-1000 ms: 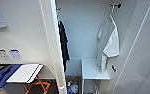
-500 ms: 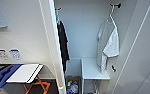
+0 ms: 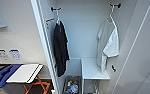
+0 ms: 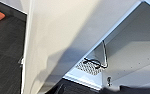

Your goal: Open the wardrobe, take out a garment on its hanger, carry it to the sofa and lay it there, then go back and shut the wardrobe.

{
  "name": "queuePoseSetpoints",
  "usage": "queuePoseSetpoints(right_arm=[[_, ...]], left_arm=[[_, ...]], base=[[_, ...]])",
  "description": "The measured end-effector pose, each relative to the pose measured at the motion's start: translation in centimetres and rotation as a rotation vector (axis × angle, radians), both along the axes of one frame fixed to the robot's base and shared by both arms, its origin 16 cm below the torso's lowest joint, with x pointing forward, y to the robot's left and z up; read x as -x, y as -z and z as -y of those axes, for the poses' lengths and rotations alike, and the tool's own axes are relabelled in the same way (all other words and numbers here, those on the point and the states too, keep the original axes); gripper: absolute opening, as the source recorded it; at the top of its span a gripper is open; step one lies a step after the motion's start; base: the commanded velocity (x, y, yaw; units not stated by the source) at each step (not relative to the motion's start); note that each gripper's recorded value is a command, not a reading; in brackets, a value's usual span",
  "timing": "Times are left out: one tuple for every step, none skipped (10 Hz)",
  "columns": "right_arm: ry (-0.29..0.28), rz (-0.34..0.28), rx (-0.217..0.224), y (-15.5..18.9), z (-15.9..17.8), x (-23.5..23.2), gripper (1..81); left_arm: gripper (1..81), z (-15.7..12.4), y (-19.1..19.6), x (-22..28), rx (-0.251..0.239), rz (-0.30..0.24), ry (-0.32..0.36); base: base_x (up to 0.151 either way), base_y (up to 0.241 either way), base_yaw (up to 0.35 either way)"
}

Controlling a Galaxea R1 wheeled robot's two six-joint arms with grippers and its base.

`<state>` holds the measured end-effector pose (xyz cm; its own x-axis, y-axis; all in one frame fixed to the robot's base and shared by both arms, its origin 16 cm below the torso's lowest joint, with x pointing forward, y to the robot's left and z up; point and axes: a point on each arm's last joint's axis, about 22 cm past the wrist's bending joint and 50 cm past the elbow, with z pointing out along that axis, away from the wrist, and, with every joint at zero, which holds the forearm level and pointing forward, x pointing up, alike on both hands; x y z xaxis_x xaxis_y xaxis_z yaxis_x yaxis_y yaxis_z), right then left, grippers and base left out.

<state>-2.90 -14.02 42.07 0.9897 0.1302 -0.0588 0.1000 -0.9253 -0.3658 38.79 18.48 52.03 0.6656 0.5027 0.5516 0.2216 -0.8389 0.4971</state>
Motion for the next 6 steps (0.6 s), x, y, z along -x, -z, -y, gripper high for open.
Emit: queuePoseSetpoints(right_arm=[[0.000, 0.000, 0.000, 0.0, 0.0, 0.0, 81.1], [0.000, 0.000, -0.001, 0.0, -0.1, 0.0, 81.1], [0.000, 0.000, -0.001, 0.0, 0.0, 0.0, 81.1], [0.000, 0.000, -0.002, 0.0, -0.1, 0.0, 81.1], [0.000, 0.000, -0.003, 0.0, -0.1, 0.0, 81.1], [0.001, 0.000, -0.005, -0.1, -0.2, 0.0, 81.1]], left_arm=[[81.1, -3.9, 0.4, 0.6, 0.028, -0.016, -0.106], [81.1, -8.5, 0.1, 0.2, 0.054, -0.005, -0.229], [81.1, -12.2, -0.3, -0.1, 0.102, 0.005, -0.347], [81.1, -14.3, -0.2, 0.5, 0.169, -0.008, -0.452], [81.1, -13.8, 0.7, 2.2, 0.223, -0.044, -0.498], [81.1, -12.3, 1.8, 4.2, 0.255, -0.080, -0.518]], base=[[0.000, 0.000, 0.000], [0.000, 0.000, 0.000], [0.000, 0.000, 0.000], [0.000, 0.000, 0.000], [0.000, 0.000, 0.000], [0.000, 0.000, 0.000]])
